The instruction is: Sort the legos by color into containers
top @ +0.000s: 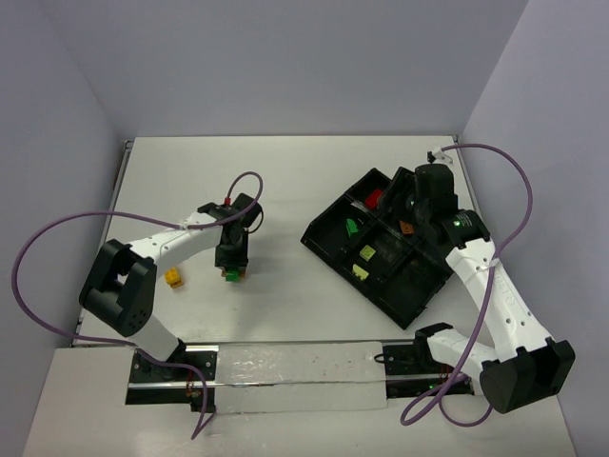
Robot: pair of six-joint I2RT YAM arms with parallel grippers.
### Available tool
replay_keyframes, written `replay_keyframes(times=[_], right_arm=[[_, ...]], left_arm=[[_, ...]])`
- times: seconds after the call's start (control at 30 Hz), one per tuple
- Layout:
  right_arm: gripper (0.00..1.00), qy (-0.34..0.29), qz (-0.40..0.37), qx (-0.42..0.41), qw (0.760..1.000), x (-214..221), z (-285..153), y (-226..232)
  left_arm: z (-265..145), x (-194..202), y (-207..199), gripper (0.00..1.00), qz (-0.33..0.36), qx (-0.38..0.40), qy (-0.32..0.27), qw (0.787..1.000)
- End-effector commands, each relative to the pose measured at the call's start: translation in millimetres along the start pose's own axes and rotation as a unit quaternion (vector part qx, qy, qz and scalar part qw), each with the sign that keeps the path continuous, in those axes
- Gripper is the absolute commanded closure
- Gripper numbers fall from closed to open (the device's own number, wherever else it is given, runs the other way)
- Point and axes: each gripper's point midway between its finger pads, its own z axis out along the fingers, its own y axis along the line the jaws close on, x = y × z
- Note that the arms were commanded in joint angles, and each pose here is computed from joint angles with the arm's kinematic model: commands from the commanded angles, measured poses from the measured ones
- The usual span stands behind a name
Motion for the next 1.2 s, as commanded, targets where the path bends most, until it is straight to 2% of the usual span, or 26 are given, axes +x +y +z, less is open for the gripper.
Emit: replay_keyframes(times=[0.0,0.1,0.17,0.33,0.4,0.53,0.67,0.8,0.93,1.07,1.13,1.17], right_arm=[[0.27,-0.009,-0.002,-0.024,1.000,-5.4,1.0,11.2],[0.27,0.011,-0.018,-0.054,0.998,-0.4,1.7,23.2],[0.27,0.023,-0.032,-0.076,0.996,2.5,1.0,30.8],[0.27,0.037,-0.085,-0.188,0.978,7.1,-22.6,76.1],[0.26,0.076,-0.113,-0.241,0.961,16.7,-34.2,98.1],[0.26,0.102,-0.139,-0.267,0.948,26.0,-43.1,120.6],[0.27,0.108,-0.122,-0.255,0.953,32.7,-34.6,133.8],[0.27,0.119,-0.086,-0.259,0.955,40.7,-24.8,145.8],[0.30,0.131,-0.081,-0.256,0.954,51.5,-21.0,157.4],[0.37,0.148,-0.090,-0.247,0.954,69.4,-14.5,170.6],[0.38,0.154,-0.089,-0.245,0.953,74.7,-12.1,173.5],[0.37,0.167,-0.089,-0.250,0.950,84.5,-8.6,179.2]], left_arm=[[-32.1,-28.7,-17.5,1.00,-0.010,0.053,-0.037,0.998],[-66.9,-50.4,-42.7,1.00,-0.009,0.136,-0.061,0.989],[-100.4,-80.0,-62.0,1.00,-0.024,0.203,-0.100,0.974],[-169.4,-115.3,-115.9,1.00,-0.040,0.398,-0.107,0.910],[-191.4,-123.7,-131.7,1.00,-0.041,0.472,-0.108,0.874],[-200.9,-124.2,-146.7,1.00,-0.064,0.526,-0.088,0.844],[-207.4,-121.2,-150.1,1.00,-0.083,0.554,-0.088,0.824],[-209.3,-119.6,-148.3,1.00,-0.096,0.557,-0.089,0.820],[-204.8,-117.8,-146.2,1.00,-0.103,0.550,-0.087,0.824],[-192.1,-109.9,-138.5,1.00,-0.112,0.521,-0.081,0.842],[-191.7,-107.6,-134.5,1.00,-0.109,0.514,-0.087,0.846],[-184.0,-101.7,-126.9,1.00,-0.115,0.499,-0.085,0.855]])
